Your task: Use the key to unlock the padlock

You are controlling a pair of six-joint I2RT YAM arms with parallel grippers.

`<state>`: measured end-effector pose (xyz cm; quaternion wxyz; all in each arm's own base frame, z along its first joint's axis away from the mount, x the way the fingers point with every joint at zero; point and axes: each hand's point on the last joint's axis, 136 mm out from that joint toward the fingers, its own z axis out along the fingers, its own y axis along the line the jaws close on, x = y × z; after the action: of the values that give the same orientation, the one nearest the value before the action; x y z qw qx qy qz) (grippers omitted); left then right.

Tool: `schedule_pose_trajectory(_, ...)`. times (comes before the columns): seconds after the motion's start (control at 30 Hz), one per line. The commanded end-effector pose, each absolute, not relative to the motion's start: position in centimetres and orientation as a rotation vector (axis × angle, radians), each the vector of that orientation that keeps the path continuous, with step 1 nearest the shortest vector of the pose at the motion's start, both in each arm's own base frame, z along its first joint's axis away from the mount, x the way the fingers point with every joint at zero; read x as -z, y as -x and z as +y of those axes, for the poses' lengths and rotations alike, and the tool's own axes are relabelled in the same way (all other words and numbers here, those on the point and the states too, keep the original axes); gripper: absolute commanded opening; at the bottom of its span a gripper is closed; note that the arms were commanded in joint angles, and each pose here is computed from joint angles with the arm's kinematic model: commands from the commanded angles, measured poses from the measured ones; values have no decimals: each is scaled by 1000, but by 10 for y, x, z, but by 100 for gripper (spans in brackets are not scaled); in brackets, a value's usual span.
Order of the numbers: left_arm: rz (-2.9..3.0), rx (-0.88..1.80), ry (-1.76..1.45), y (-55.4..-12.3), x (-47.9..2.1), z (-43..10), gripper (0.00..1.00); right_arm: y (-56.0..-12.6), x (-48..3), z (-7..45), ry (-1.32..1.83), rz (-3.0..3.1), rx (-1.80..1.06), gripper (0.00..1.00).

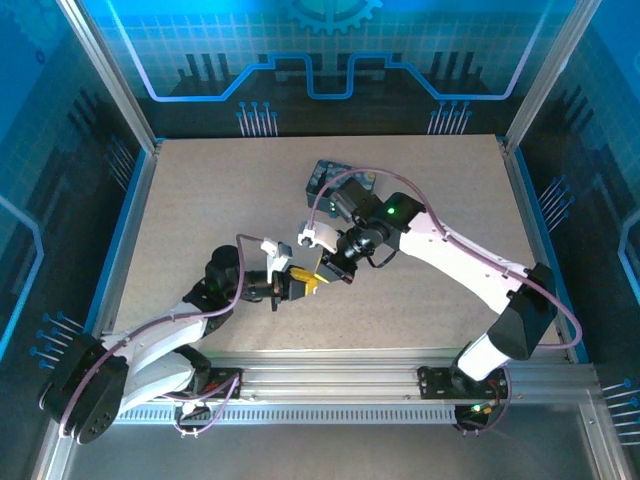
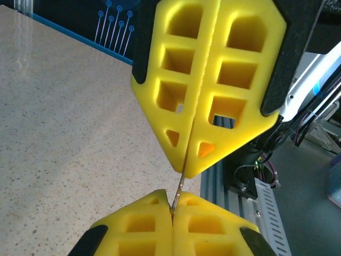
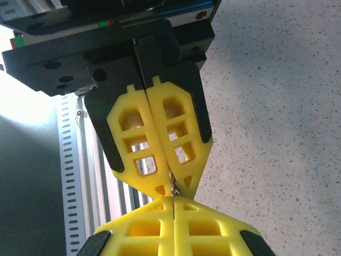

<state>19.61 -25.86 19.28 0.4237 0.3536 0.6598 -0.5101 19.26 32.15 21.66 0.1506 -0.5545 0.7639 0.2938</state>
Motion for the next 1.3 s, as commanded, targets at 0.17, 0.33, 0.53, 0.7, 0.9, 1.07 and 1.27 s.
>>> schedule_pose_trajectory(0.17,1622,1277,-850,-198,-214,-258,0,-229,-250,309,1175,2177,-943,48)
schedule_pose_trajectory(0.33,1651,1302,-729,-208,-225,-256,0,-253,-267,305,796,2077,-1192,57)
schedule_pose_trajectory(0.53,1655,1379,-679,-212,-238,-260,0,-246,-263,327,712,2010,-1412,60)
schedule_pose_trajectory(0.7,1653,1425,-653,-211,-247,-261,0,-240,-267,335,734,1979,-1435,58)
schedule_pose_trajectory(0.9,1673,1466,-600,-216,-252,-259,0,-236,-271,334,727,1959,-1464,55)
schedule_pose_trajectory(1.07,1664,1503,-538,-222,-256,-254,0,-232,-273,334,729,1950,-1491,49)
schedule_pose_trajectory(1.27,1654,1516,-516,-224,-258,-252,0,-231,-266,335,729,1964,-1498,37)
